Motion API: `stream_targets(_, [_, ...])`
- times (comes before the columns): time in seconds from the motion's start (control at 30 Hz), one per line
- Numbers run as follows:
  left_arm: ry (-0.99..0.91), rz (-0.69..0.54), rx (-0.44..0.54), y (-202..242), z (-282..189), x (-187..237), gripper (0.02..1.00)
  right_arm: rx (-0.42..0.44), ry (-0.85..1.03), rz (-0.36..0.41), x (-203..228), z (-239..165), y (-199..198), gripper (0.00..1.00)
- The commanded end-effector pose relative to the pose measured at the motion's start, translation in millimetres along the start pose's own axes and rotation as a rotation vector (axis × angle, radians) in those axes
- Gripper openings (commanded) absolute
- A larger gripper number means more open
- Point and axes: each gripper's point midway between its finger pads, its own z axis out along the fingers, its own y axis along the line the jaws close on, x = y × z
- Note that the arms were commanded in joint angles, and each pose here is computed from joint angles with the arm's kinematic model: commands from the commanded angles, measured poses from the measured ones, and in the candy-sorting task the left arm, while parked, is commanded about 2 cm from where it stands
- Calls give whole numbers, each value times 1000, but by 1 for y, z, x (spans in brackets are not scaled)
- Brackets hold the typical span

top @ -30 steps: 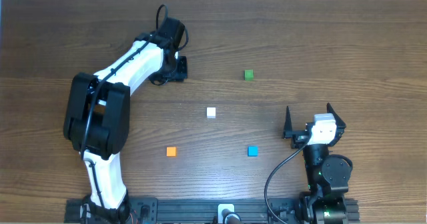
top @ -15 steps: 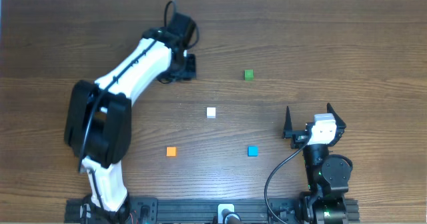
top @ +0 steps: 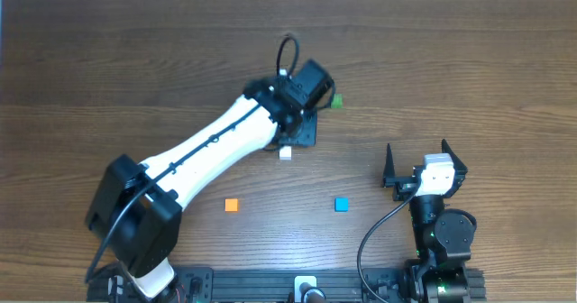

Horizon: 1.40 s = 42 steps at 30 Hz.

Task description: Stack Cubes

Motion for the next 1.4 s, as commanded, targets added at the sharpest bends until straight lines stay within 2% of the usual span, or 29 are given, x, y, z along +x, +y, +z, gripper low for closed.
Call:
stream_targets(0.03, [31, -78, -64, 18, 15, 15, 38, 12, -2, -2, 1, 0, -2, 993])
stream_targets(1.4, [91, -127, -106, 26, 50, 34, 42, 12, -2, -2, 1, 0, -2, 993])
